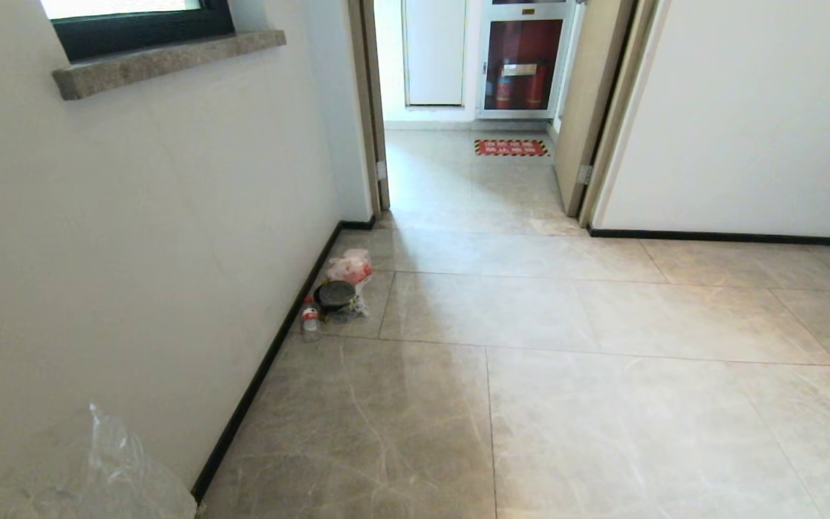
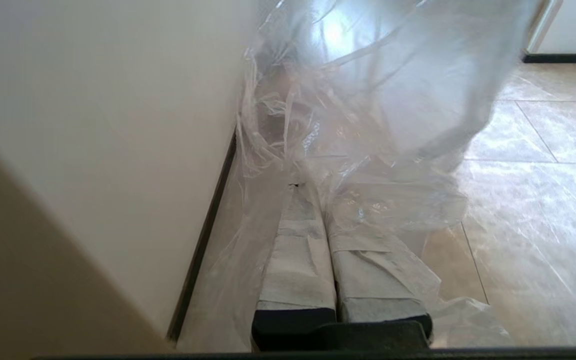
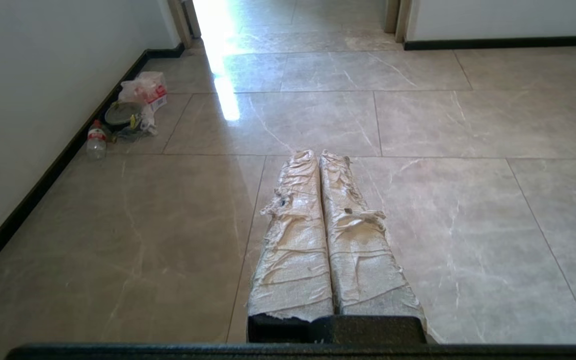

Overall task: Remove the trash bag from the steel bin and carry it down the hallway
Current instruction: Put the trash bag at the door

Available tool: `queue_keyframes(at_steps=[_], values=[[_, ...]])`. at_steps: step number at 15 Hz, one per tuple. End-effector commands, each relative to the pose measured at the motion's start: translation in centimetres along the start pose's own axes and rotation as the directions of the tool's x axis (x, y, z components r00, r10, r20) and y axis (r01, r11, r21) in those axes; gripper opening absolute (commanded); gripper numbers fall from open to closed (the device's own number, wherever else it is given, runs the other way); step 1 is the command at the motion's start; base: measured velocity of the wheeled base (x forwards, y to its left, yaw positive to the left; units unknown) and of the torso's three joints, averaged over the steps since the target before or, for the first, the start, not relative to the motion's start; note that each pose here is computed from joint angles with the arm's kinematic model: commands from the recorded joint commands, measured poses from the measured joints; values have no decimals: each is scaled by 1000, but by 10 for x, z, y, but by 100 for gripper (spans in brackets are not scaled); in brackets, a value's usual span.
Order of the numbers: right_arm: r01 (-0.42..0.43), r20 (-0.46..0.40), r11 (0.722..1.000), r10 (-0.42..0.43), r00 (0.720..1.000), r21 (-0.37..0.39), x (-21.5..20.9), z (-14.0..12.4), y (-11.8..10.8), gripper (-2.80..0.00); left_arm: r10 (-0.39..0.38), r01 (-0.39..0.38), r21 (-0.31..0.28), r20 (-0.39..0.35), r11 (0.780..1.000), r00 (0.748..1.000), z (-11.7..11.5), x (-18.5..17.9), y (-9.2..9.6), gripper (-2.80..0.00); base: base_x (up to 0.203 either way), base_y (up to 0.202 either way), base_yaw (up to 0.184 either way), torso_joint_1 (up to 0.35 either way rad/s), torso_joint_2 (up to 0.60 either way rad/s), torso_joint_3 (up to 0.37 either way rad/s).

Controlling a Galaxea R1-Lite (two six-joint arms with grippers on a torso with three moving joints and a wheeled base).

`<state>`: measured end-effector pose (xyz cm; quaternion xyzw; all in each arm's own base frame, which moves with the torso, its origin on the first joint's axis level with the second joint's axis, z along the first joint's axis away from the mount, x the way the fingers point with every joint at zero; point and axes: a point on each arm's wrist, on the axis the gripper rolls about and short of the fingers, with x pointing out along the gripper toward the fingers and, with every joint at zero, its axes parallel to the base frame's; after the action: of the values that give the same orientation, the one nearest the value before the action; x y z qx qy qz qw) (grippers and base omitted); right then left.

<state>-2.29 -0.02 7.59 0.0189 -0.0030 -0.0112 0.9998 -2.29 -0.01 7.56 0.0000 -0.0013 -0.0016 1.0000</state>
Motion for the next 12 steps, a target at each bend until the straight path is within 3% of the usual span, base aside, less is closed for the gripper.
queue_keyframes(at_steps=[1,12], values=[[-1,-1,1000,1,1000,0,0,0,0,-280,0,0,0,-1,1000,1000,0,0,0,-280,196,0,4,-2,-2,-2],[0,1,1000,0,1000,-3,0,0,0,-280,0,0,0,-3,1000,1000,0,0,0,-280,197,0,0,2,2,2]])
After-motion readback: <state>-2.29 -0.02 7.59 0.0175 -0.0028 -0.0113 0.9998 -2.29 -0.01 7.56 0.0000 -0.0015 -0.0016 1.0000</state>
